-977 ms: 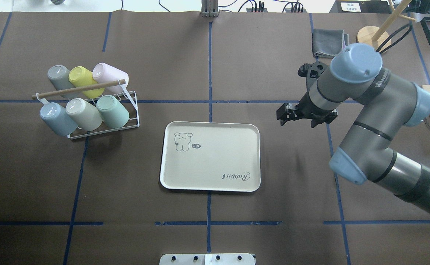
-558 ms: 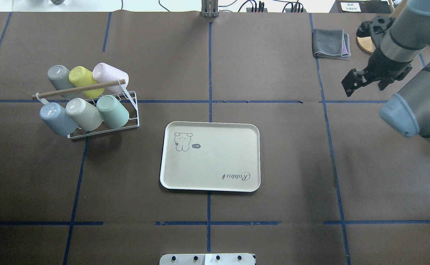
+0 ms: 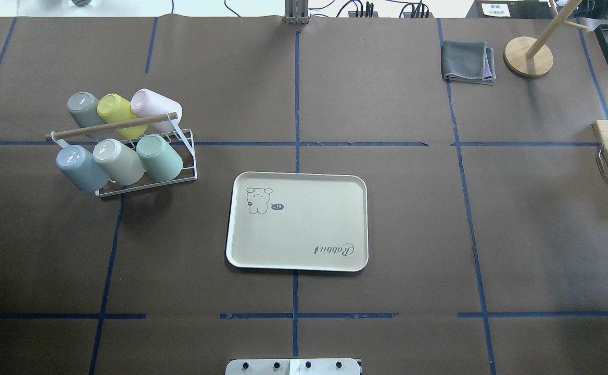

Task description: Pick up and place green cup on tray

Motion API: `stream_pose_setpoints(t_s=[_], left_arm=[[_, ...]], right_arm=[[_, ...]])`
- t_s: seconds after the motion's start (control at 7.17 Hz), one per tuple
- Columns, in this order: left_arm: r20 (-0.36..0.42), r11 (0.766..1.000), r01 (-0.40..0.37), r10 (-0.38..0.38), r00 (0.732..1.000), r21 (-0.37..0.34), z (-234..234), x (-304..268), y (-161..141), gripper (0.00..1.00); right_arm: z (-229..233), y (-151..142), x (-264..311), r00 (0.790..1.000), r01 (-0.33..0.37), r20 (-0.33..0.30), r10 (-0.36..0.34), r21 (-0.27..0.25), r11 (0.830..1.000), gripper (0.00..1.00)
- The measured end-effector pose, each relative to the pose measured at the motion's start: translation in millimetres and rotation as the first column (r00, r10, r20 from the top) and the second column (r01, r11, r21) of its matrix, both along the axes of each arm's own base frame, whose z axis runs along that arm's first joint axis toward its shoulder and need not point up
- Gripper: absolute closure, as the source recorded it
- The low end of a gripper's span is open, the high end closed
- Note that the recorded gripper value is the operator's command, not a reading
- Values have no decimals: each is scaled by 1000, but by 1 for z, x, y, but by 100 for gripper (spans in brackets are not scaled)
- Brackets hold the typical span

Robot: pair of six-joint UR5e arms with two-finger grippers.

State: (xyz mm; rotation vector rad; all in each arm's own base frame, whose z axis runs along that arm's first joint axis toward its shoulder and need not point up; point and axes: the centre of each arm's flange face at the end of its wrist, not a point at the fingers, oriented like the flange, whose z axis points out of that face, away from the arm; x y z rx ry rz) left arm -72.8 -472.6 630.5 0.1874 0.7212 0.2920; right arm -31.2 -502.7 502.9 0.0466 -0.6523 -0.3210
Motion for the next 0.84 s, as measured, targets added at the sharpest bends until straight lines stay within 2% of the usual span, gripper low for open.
stream_pose_setpoints(t_s=[0.14,0.42,0.7,0.84], left_arm=[[-1,999,-1,1,1000,32,-7,1,-6,0],[-2,999,-3,3,1000,47,-11,1,-11,0],[-43,999,7,-5,999,36,-14,4,-12,0],[-75,999,13,-10,997,38,-18,7,-13,1]], right_arm=[[27,19,34,1000,12,9,-12,4,1000,0],[67,57,80,1000,10,23,-10,-11,1000,0],[96,87,93,1000,-13,24,15,-54,998,0],[101,93,95,999,-35,21,36,-74,997,0]])
